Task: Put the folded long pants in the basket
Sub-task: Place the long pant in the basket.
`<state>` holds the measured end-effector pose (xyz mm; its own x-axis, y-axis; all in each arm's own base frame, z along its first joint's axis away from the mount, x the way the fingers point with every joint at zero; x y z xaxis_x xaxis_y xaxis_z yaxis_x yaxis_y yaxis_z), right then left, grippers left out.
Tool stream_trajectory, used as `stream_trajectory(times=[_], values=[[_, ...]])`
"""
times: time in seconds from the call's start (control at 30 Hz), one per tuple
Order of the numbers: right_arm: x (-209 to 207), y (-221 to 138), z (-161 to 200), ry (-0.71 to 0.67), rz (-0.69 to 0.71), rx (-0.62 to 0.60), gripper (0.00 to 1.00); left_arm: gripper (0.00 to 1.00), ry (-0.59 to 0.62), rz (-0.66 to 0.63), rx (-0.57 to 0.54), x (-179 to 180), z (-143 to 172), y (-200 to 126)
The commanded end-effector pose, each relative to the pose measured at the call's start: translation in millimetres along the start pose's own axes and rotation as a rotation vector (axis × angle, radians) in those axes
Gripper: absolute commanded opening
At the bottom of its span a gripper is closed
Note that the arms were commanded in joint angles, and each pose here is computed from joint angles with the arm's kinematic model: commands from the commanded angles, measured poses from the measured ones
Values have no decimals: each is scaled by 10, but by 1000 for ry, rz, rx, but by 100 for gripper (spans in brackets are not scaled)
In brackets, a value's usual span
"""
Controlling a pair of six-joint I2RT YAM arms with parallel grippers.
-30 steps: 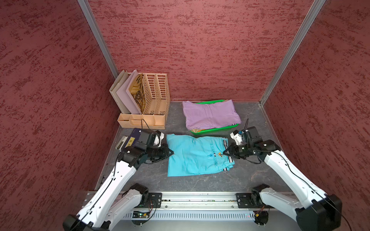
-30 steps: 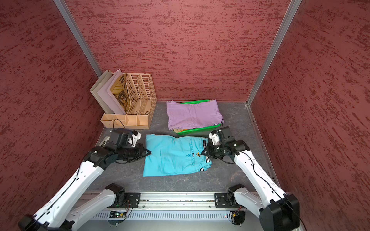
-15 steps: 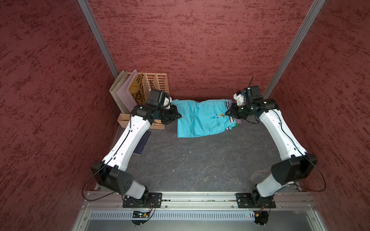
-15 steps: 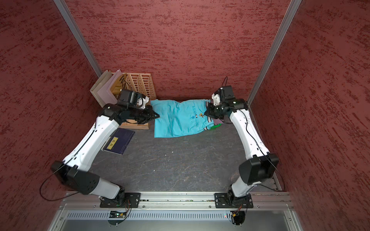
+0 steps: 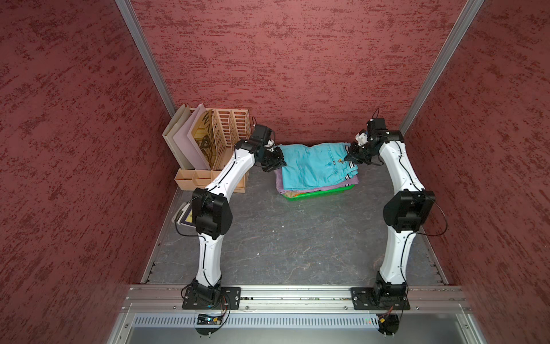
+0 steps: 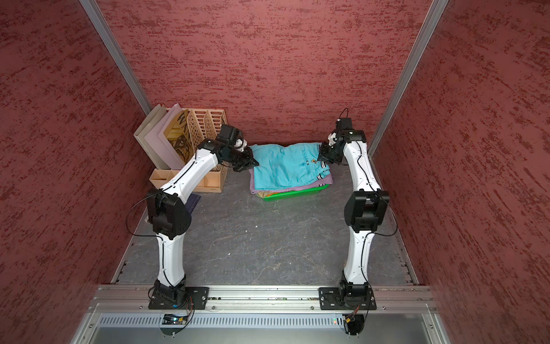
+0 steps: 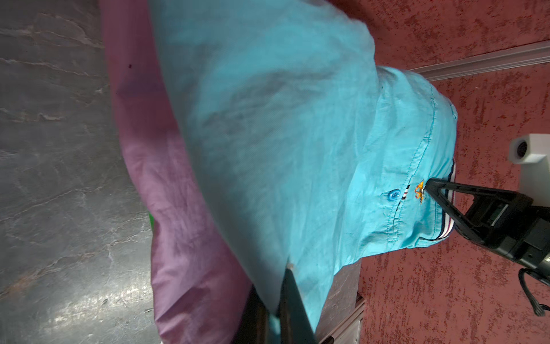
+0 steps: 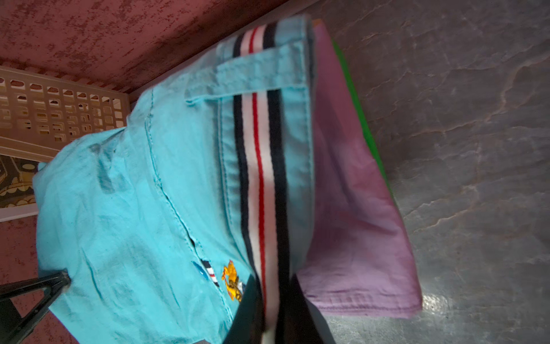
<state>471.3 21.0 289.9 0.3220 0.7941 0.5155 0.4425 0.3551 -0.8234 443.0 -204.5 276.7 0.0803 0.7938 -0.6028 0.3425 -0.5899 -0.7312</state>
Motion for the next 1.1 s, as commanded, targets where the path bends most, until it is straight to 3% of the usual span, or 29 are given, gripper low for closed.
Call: stream_trajectory(times=[0.0,0.2,0.33,0.37,0.43,0.53,0.6,0.8,0.93,1.07], values=[[-27,95,-206,-7,-21,-68,0,0,-3,17,8,48,-32,151],[-244,499,-284,54,-5,-16,0,1,-4,-39,10,263,-5,368],[-327,639,-277,45,7,-19,0,13,6,-48,35,369,80,514],[-333,640,-277,41,9,-19,9,15,8,-43,39,391,86,523],[-317,598,-275,31,-8,-18,23,31,14,-20,24,403,78,477],[-225,395,-266,11,-37,-60,51,42,39,38,-37,344,-3,262],[-169,248,-250,-2,-46,-92,59,57,48,49,-81,317,-79,91],[-136,-118,-103,-2,-3,-141,63,55,61,121,-107,291,-73,-169],[-199,-214,46,17,21,-143,61,50,97,176,-62,208,112,-118],[-210,-169,182,13,-59,-124,54,44,139,209,-32,129,251,28]])
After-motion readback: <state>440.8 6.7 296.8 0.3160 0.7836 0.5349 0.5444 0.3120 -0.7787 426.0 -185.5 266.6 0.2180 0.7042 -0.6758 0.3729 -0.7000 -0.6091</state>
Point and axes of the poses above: each gripper's point midway between its finger pads, its own y axis out along the fingers, its own x axis along the line the jaws close on, z = x × y, the point moved 9 cm from there along -y, back along the fingers, and after that the axes turned 10 degrees about y, right-handed, at the moved point
